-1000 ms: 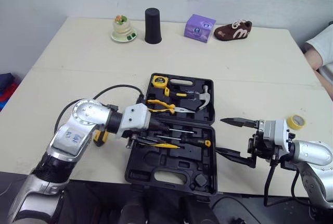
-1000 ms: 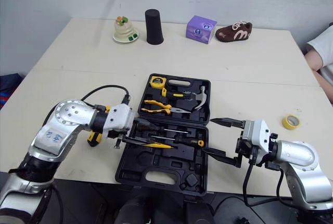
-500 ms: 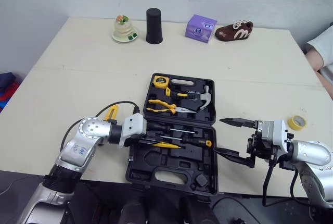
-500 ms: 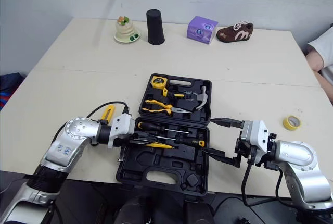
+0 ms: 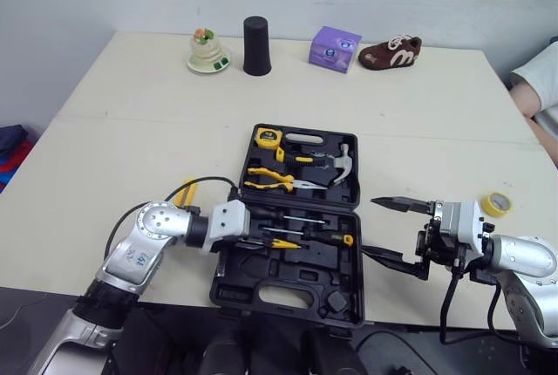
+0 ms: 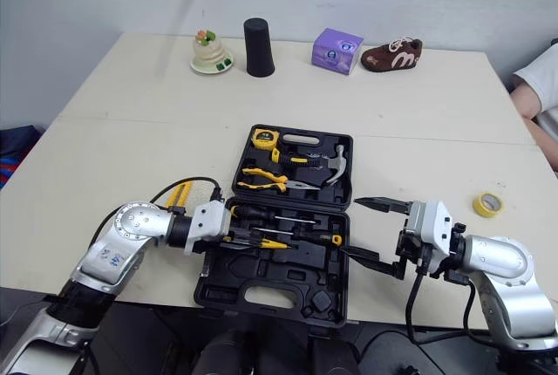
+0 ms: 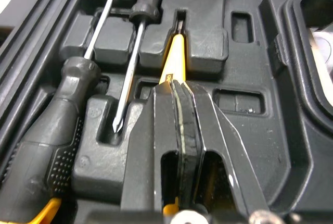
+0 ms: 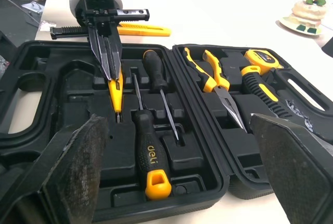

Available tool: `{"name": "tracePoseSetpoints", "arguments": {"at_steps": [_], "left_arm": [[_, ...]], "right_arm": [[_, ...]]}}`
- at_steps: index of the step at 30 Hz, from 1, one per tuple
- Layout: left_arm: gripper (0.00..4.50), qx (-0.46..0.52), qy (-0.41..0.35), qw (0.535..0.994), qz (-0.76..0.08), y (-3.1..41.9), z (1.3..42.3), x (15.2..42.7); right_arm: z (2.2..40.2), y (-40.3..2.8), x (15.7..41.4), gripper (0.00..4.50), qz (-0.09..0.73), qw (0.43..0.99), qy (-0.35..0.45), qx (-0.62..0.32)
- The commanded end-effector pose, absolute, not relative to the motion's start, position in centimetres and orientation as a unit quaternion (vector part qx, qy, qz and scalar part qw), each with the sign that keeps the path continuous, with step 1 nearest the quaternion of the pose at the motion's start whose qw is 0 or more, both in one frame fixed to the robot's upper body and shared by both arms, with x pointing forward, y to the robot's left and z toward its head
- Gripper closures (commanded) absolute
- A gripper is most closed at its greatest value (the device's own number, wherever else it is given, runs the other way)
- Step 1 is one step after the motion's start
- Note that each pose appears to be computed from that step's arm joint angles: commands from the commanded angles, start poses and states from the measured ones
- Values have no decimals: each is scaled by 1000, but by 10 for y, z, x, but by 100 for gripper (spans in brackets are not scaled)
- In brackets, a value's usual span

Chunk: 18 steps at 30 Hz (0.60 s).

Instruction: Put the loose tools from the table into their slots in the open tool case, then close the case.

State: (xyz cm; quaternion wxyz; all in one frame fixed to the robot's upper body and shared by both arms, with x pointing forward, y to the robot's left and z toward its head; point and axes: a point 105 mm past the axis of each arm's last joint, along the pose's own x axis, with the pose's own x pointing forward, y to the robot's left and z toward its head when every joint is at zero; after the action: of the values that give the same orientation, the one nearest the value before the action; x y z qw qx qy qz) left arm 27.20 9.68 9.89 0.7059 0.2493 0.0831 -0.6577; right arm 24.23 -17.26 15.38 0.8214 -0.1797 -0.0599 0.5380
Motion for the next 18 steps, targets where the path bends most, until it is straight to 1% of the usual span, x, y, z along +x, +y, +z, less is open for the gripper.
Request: {"name": "tracePoseSetpoints", "arguments": {"at_steps": [1,6,13,14,15,16,17,18], "left_arm": [[446,245,164,708,-642,108,64,270],[446,249,198,723,-613,119,58,276],[446,249,233,710,-616,125,56,267],[446,239,213,722,-613,120,66,271],[446,207,145,746,-616,106,93,278],[446,183,94,760,-616,99,113,282],[446,165,49,772,-612,96,131,284],[446,159,18,771,-616,97,143,281]], "right_arm": [[160,-173,242,0,534,820,-78,-189],[159,-175,244,0,535,820,-76,-190],[158,-177,245,0,536,819,-74,-191],[158,-179,244,0,535,820,-73,-191],[159,-184,244,0,531,822,-70,-195],[159,-187,244,0,528,823,-68,-197],[160,-193,244,0,523,826,-65,-201],[162,-198,244,0,519,827,-65,-206]]}}
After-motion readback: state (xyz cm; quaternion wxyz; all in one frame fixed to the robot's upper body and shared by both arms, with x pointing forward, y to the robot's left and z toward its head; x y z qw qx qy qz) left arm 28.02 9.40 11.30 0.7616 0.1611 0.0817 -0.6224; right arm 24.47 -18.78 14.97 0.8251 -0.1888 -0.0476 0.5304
